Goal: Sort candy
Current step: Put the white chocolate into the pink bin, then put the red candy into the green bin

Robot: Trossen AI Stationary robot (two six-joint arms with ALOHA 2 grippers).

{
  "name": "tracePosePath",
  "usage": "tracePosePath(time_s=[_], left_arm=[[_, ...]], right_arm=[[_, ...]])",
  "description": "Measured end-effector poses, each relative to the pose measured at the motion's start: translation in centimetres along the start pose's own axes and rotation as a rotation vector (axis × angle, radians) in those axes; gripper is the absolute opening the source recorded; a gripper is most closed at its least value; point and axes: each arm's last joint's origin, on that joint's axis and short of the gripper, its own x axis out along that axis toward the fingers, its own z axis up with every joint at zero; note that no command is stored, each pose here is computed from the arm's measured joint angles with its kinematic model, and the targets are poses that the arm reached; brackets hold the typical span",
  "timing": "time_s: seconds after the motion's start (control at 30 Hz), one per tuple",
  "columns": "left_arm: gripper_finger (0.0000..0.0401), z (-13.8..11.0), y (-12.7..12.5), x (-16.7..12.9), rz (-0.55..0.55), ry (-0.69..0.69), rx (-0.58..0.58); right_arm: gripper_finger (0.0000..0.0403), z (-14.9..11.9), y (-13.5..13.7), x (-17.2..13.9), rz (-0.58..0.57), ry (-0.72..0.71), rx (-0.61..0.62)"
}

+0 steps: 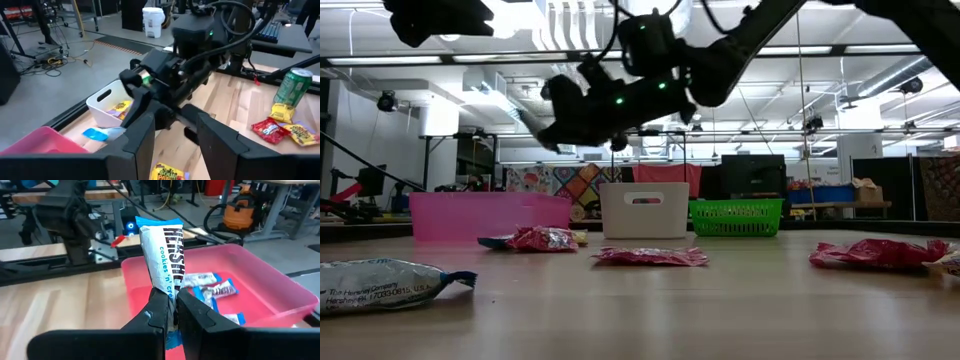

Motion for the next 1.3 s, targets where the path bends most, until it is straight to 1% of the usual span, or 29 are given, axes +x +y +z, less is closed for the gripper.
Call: tracePosePath(time_s=[0.2, 0.33, 0.4, 0.5, 0.7, 0.8, 0.9, 1.03, 1.13, 1.2, 1.3], left_arm=[[0.013, -0.1, 0.0, 0.0, 0.003, 0.004, 0.01], [0.013, -0.1, -0.1, 0.1, 0.005, 0.007, 0.016], [0.013, -0.1, -0.1, 0.1, 0.005, 0.006, 0.016], [0.013, -0.1, -0.1, 0.1, 0.005, 0.006, 0.017], [0.013, -0.1, -0.1, 0.1, 0.007, 0.005, 0.013], [0.013, -0.1, -0.1, 0.1, 0.006, 0.004, 0.011], [0.013, -0.1, -0.1, 0.1, 0.006, 0.004, 0.01], [0.013, -0.2, -0.1, 0.1, 0.006, 0.004, 0.01], [0.013, -0.3, -0.3, 0.3, 0.009, 0.011, 0.022], [0.013, -0.5, -0.5, 0.4, 0.013, 0.018, 0.035], [0.013, -0.9, -1.0, 0.8, 0.021, 0.034, 0.059]], right_arm=[[0.0022, -0.5, -0.3, 2.9, -0.012, -0.025, -0.002], [0.0027, -1.0, -0.1, 3.7, -0.012, -0.021, -0.02], [0.004, -1.1, -0.1, 3.7, -0.012, -0.023, -0.023], [0.0071, -1.2, -0.1, 3.7, -0.012, -0.012, 0.0], [0.0132, -1.9, -0.4, 3.8, -0.018, 0.057, 0.0], [0.0151, -2.1, -0.4, 3.8, -0.02, 0.075, -0.002], [0.0162, -2.0, -0.4, 3.7, -0.018, 0.081, -0.003], [0.0165, -0.7, 0.0, 3.2, 0.0, 0.07, -0.003], [0.0159, 0.7, 0.6, 2.4, 0.05, 0.087, -0.013], [0.0154, 1.6, 0.9, 1.7, 0.078, 0.122, -0.017], [0.0144, 2.9, 1.7, -0.1, 0.106, 0.245, -0.011]])
